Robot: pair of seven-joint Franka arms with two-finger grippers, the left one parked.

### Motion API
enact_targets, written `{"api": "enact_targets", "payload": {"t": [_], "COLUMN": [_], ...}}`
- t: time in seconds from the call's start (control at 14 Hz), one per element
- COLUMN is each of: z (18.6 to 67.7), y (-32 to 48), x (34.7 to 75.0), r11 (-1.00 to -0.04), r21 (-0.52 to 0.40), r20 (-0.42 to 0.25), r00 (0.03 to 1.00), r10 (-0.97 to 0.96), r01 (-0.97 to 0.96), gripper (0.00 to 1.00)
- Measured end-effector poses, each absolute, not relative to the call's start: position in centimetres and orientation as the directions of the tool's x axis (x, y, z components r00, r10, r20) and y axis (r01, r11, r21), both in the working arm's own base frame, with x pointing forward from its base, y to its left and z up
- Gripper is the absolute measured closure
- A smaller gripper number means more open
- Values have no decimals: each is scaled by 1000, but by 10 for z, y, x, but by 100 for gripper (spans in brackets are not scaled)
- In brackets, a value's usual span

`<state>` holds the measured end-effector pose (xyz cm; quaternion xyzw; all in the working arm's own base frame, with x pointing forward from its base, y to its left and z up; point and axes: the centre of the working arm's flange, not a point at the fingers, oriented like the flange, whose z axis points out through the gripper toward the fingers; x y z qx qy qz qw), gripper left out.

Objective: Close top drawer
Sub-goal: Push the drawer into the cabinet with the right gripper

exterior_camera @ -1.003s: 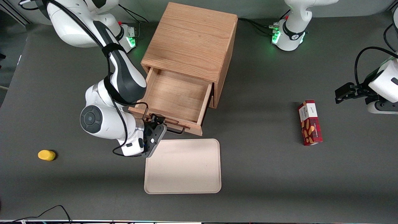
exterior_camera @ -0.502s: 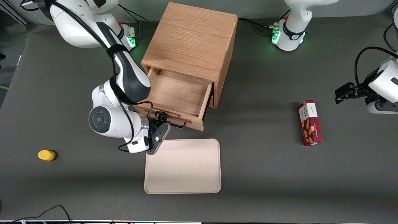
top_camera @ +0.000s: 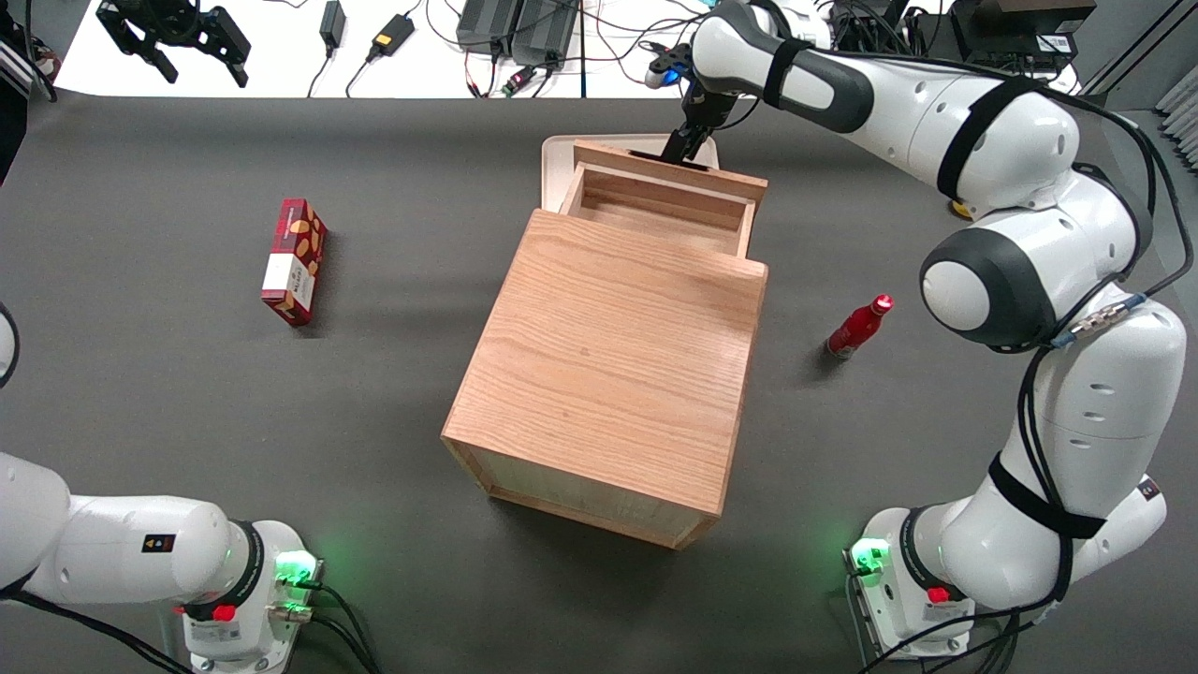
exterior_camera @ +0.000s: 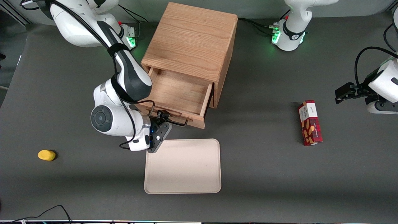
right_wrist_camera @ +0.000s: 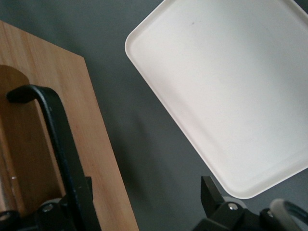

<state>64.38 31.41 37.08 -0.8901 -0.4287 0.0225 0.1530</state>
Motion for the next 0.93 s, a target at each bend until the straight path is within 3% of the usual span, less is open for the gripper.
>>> {"api": "enact_targets", "payload": {"t": [0.93], "z": [372], "y": [326], "x": [614], "r11": [-619], "r21": [-318], "r20": [43], "r00": [663], "r10": [747], "r01": [718], "gripper": [0]}}
